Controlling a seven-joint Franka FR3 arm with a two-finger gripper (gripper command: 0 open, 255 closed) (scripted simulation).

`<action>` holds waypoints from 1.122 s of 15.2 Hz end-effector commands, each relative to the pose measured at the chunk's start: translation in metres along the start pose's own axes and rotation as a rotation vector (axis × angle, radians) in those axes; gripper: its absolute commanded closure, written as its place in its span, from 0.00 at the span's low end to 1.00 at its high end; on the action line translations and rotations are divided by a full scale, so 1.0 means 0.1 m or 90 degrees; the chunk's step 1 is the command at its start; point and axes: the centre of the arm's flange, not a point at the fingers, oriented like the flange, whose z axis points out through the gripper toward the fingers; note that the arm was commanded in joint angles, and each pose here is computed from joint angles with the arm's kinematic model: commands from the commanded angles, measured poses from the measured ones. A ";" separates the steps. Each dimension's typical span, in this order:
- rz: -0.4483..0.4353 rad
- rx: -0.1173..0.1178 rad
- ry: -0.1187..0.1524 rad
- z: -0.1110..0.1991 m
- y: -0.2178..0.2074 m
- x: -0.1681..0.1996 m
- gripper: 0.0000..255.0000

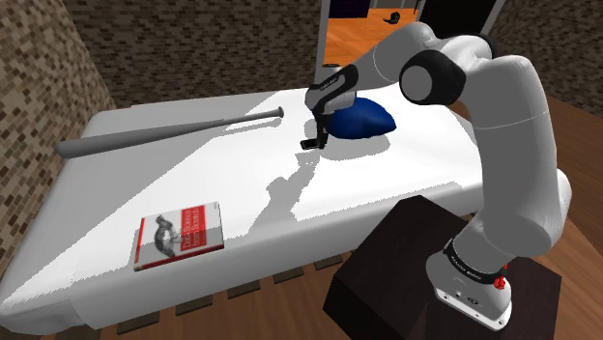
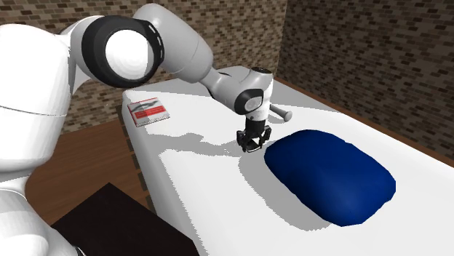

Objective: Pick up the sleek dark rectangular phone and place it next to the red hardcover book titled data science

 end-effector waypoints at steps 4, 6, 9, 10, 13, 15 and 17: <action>0.000 0.000 0.000 -0.26 -0.01 0.01 1.00; 0.000 0.000 0.000 -0.36 -0.01 0.01 1.00; 0.000 0.000 0.000 -0.52 -0.01 0.01 1.00; 0.000 0.000 0.000 -0.58 -0.01 0.01 1.00; 0.000 0.000 0.000 -0.63 -0.11 0.09 1.00; 0.000 0.000 0.000 -0.63 -0.32 0.26 1.00; 0.000 0.000 0.000 -0.63 -0.52 0.43 1.00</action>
